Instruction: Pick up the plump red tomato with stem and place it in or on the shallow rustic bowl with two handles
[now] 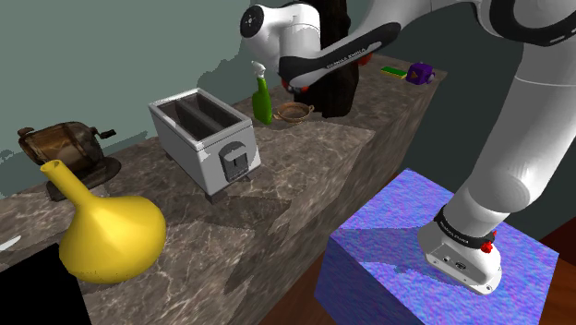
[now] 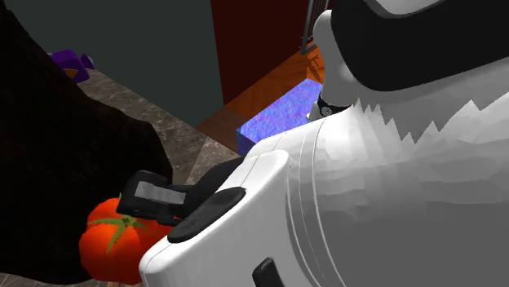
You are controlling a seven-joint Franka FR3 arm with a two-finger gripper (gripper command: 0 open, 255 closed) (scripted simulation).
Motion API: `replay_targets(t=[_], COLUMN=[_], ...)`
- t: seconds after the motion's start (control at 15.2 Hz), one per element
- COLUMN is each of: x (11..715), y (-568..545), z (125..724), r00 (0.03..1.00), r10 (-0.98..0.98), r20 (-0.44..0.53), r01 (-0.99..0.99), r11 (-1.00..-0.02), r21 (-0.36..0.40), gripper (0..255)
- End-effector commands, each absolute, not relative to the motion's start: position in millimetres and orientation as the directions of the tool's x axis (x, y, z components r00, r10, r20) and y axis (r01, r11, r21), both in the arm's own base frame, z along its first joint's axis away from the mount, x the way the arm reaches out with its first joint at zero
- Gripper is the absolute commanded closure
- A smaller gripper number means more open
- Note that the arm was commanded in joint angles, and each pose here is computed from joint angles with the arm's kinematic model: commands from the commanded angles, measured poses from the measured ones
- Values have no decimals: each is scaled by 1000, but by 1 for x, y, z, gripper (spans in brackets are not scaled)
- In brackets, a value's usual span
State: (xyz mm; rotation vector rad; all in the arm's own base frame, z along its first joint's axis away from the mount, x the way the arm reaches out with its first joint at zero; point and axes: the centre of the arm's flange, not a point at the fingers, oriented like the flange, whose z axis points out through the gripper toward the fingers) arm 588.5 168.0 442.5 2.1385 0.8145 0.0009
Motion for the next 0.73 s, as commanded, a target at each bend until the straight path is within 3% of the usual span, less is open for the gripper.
replay_targets(t=[0.0, 0.66], x=[588, 588], y=[168, 168], z=[432, 389], r00=[790, 790], r10=[552, 552], r20=[-267, -267], r01=[551, 551], r11=[-448, -448], r21=[704, 704], gripper=[255, 255])
